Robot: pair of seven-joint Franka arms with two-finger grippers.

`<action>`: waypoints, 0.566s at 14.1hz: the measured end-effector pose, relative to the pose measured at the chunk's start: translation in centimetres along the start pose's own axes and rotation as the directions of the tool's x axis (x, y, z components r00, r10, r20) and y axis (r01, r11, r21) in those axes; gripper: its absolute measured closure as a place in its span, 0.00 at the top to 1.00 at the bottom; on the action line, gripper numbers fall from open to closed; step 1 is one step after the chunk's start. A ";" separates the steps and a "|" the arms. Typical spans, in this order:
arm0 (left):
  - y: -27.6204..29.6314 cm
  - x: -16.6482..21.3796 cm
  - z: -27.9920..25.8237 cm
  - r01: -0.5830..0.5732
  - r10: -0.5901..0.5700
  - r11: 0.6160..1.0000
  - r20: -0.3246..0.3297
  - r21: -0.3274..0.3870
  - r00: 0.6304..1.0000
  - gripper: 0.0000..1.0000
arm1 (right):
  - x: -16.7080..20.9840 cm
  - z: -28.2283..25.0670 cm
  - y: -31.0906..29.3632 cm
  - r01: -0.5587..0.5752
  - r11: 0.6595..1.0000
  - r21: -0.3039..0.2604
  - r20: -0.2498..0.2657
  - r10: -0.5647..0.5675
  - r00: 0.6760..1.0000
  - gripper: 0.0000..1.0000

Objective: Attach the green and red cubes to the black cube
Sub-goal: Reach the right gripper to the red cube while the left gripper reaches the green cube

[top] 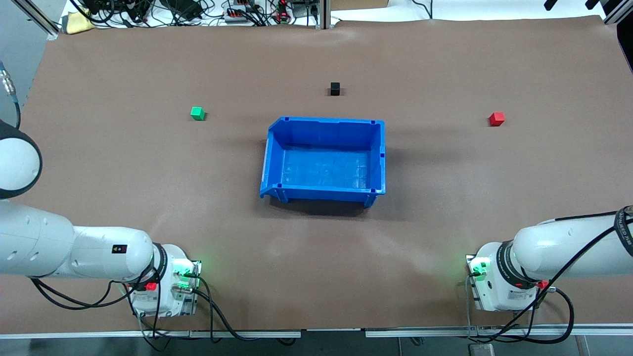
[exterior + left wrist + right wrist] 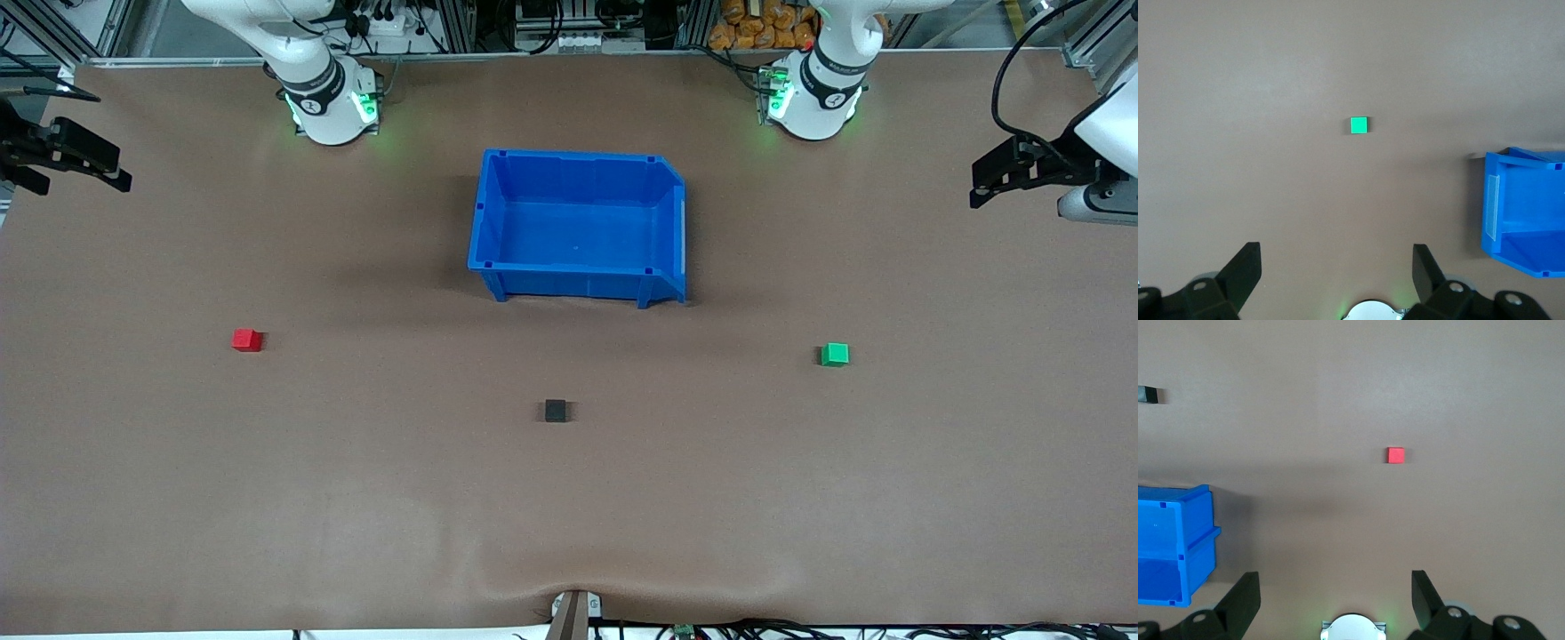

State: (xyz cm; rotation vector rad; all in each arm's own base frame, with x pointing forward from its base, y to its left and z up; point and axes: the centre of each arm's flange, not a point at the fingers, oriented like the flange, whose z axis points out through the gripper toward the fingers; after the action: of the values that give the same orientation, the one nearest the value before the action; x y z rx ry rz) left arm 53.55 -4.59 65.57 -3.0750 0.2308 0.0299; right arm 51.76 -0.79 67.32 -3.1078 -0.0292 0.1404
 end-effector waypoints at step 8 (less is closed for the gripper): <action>0.3 0.4 0.9 0.005 -0.005 1.000 0.018 -0.003 1.000 1.00 | 0.1 0.2 0.1 -0.003 1.000 0.001 0.006 0.003 1.000 1.00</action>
State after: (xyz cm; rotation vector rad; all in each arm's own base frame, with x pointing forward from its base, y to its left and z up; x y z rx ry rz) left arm 53.91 -4.90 64.68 -3.0772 0.2229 0.0581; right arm 51.85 -0.92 67.11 -3.1070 -0.0251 0.1506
